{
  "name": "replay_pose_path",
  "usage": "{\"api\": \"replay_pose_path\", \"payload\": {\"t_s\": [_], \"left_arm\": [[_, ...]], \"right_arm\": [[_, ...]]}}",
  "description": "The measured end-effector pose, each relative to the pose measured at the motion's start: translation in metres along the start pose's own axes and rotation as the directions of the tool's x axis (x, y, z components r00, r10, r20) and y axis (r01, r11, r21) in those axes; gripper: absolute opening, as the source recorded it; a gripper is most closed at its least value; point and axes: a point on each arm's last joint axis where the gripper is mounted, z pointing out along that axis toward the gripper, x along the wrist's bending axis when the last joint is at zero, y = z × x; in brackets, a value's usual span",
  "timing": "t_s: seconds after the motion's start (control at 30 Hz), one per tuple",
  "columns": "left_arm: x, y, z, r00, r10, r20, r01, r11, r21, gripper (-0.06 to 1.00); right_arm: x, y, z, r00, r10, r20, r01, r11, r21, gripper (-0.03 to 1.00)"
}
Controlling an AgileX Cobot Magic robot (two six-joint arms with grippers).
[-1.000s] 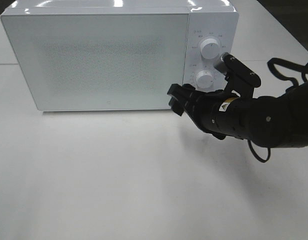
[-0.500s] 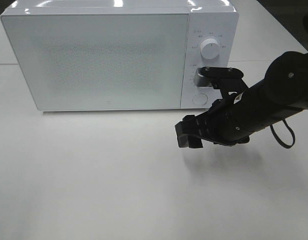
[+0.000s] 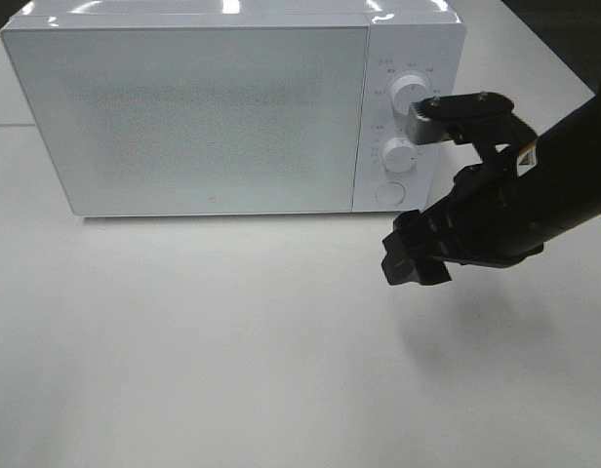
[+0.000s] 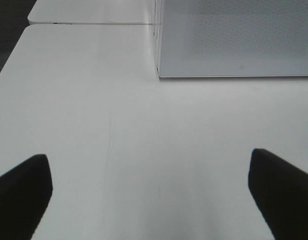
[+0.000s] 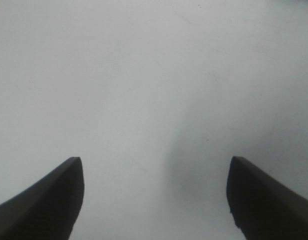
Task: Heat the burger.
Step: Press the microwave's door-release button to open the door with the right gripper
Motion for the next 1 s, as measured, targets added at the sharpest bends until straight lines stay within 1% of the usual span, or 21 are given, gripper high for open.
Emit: {"api": "replay_pose_path", "payload": {"t_s": [0.03, 0.07, 0.13, 0.17, 0.27, 0.33, 0.47, 0.5, 0.53, 0.57, 0.6, 0.67, 0.7, 0.77, 0.8, 0.87, 0.9, 0.93, 0.97, 1.0], "left_arm": [[0.000, 0.000, 0.000, 1.000, 0.000, 0.000, 0.000, 1.000, 0.000, 0.99], [0.000, 0.000, 0.000, 1.000, 0.000, 0.000, 0.000, 1.000, 0.000, 0.99], [0.000, 0.000, 0.000, 1.000, 0.000, 0.000, 0.000, 1.000, 0.000, 0.99], [0.000, 0.000, 0.000, 1.000, 0.000, 0.000, 0.000, 1.000, 0.000, 0.99], [0.000, 0.000, 0.000, 1.000, 0.000, 0.000, 0.000, 1.000, 0.000, 0.99], [0.000, 0.000, 0.000, 1.000, 0.000, 0.000, 0.000, 1.000, 0.000, 0.99], [0.000, 0.000, 0.000, 1.000, 0.000, 0.000, 0.000, 1.000, 0.000, 0.99], [0.000, 0.000, 0.000, 1.000, 0.000, 0.000, 0.000, 1.000, 0.000, 0.99], [0.000, 0.000, 0.000, 1.000, 0.000, 0.000, 0.000, 1.000, 0.000, 0.99], [0.000, 0.000, 0.000, 1.000, 0.000, 0.000, 0.000, 1.000, 0.000, 0.99], [0.000, 0.000, 0.000, 1.000, 0.000, 0.000, 0.000, 1.000, 0.000, 0.99], [0.000, 0.000, 0.000, 1.000, 0.000, 0.000, 0.000, 1.000, 0.000, 0.99], [0.000, 0.000, 0.000, 1.000, 0.000, 0.000, 0.000, 1.000, 0.000, 0.99], [0.000, 0.000, 0.000, 1.000, 0.000, 0.000, 0.000, 1.000, 0.000, 0.99], [0.000, 0.000, 0.000, 1.000, 0.000, 0.000, 0.000, 1.000, 0.000, 0.99], [0.000, 0.000, 0.000, 1.000, 0.000, 0.000, 0.000, 1.000, 0.000, 0.99], [0.000, 0.000, 0.000, 1.000, 0.000, 0.000, 0.000, 1.000, 0.000, 0.99], [0.000, 0.000, 0.000, 1.000, 0.000, 0.000, 0.000, 1.000, 0.000, 0.99], [0.000, 0.000, 0.000, 1.000, 0.000, 0.000, 0.000, 1.000, 0.000, 0.99], [0.000, 0.000, 0.000, 1.000, 0.000, 0.000, 0.000, 1.000, 0.000, 0.99]], "right_arm": [[0.000, -0.001, -0.006, 1.000, 0.006, 0.002, -0.006, 1.000, 0.000, 0.75], [0.000, -0.004, -0.020, 1.000, 0.009, 0.004, -0.009, 1.000, -0.003, 0.75], [0.001, -0.006, -0.026, 1.000, 0.008, 0.005, -0.008, 1.000, -0.004, 0.75], [0.001, -0.010, -0.038, 1.000, 0.004, 0.003, -0.004, 1.000, -0.009, 0.75], [0.001, -0.012, -0.045, 1.000, 0.002, 0.001, -0.002, 1.000, -0.015, 0.75], [0.003, -0.020, -0.067, 1.000, 0.001, -0.007, -0.001, 0.999, -0.034, 0.75], [0.003, -0.028, -0.084, 1.000, 0.006, -0.013, -0.006, 0.999, -0.039, 0.75], [0.003, -0.031, -0.090, 1.000, 0.006, -0.015, -0.007, 0.999, -0.049, 0.75], [0.003, -0.038, -0.105, 1.000, 0.003, -0.019, -0.004, 0.997, -0.079, 0.75], [0.003, -0.038, -0.105, 1.000, 0.003, -0.019, -0.004, 0.997, -0.079, 0.75], [0.003, -0.044, -0.116, 1.000, -0.004, -0.017, 0.002, 0.995, -0.102, 0.75], [0.001, -0.048, -0.122, 1.000, 0.002, -0.015, -0.003, 0.994, -0.111, 0.75], [-0.004, -0.055, -0.132, 1.000, 0.031, -0.001, -0.031, 0.992, -0.122, 0.75], [-0.008, -0.058, -0.136, 0.999, 0.048, 0.012, -0.046, 0.991, -0.128, 0.75], [-0.015, -0.066, -0.145, 0.996, 0.084, 0.042, -0.077, 0.985, -0.154, 0.75], [-0.018, -0.072, -0.149, 0.994, 0.091, 0.055, -0.081, 0.982, -0.168, 0.75], [-0.022, -0.084, -0.156, 0.990, 0.119, 0.076, -0.101, 0.974, -0.203, 0.75], [-0.022, -0.084, -0.156, 0.990, 0.119, 0.076, -0.101, 0.974, -0.203, 0.75], [-0.023, -0.088, -0.159, 0.988, 0.131, 0.082, -0.110, 0.968, -0.224, 0.75], [-0.024, -0.101, -0.165, 0.985, 0.147, 0.092, -0.119, 0.958, -0.262, 0.75]]}}
